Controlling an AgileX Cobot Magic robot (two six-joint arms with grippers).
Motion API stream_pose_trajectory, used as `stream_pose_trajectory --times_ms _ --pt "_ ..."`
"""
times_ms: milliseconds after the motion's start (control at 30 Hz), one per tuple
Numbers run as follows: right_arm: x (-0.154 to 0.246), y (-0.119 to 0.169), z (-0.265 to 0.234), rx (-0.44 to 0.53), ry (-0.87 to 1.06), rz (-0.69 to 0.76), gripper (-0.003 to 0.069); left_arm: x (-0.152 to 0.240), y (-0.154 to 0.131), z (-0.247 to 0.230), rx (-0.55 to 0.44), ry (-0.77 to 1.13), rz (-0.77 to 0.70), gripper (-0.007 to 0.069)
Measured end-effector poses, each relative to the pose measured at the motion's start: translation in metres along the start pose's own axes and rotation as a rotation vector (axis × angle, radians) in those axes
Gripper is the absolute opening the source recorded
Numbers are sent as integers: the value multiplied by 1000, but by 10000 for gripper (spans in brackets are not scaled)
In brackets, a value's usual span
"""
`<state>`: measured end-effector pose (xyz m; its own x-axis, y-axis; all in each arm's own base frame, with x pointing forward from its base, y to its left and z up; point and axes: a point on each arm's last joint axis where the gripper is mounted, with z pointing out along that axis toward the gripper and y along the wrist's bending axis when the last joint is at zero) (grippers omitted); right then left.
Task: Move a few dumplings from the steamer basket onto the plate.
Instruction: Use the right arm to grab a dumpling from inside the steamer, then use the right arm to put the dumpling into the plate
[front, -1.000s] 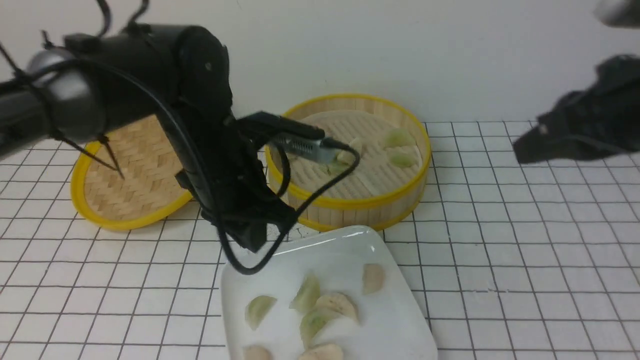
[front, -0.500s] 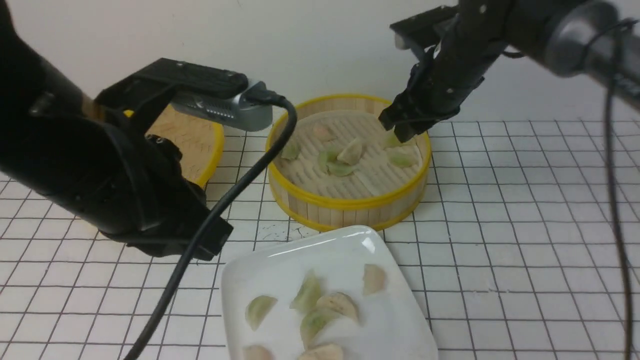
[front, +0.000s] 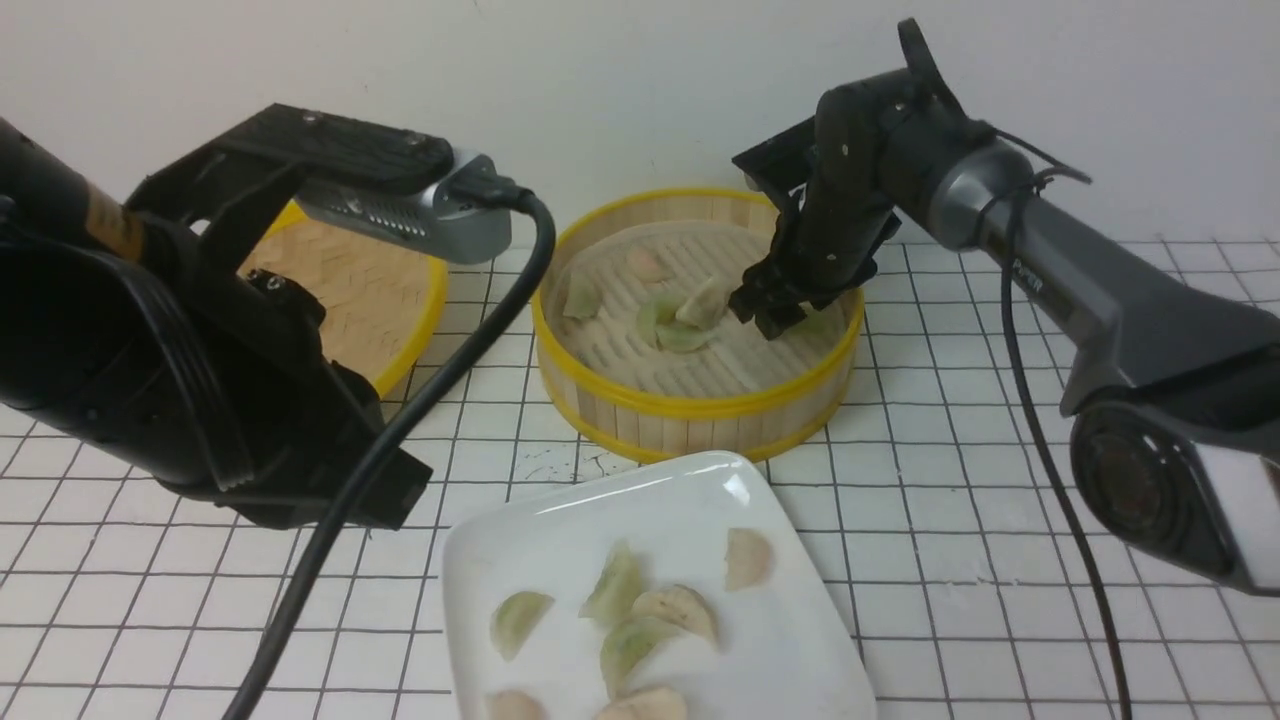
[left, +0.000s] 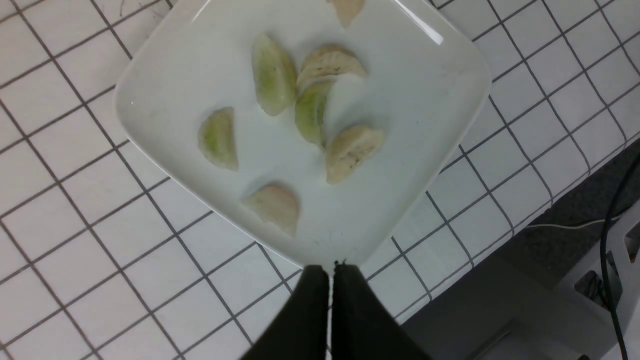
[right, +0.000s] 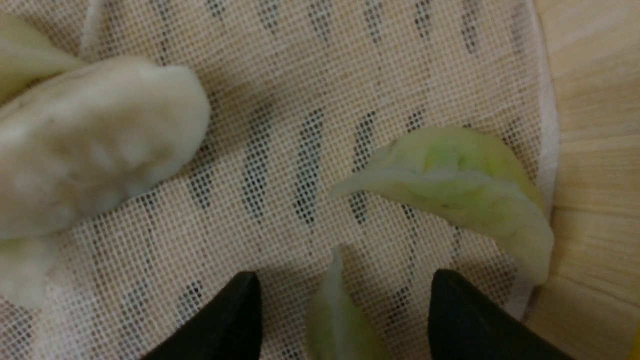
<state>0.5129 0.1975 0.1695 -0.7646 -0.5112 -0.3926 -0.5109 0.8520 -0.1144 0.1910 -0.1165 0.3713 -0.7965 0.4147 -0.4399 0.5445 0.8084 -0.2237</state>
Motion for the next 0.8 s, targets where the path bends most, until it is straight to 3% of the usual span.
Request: stream_pose_trajectory --times_ms 133,167,200,400,600,667,800 --pt "0 3 1 -5 8 25 300 0 0 0 0 0 5 -6" --pt "0 4 0 -6 8 31 185 0 0 0 0 0 13 -6" --pt "0 3 0 -2 9 36 129 0 0 0 0 0 20 -6" --pt "-8 0 -28 5 -30 71 129 0 0 0 -1 0 30 -6" --pt "-19 12 -120 -139 -168 155 129 0 0 0 -1 0 31 -6" --pt "-4 37 -164 -223 -162 137 129 0 0 0 -1 0 31 -6" --pt "24 82 -184 -317 -89 52 129 0 0 0 -1 0 32 -6"
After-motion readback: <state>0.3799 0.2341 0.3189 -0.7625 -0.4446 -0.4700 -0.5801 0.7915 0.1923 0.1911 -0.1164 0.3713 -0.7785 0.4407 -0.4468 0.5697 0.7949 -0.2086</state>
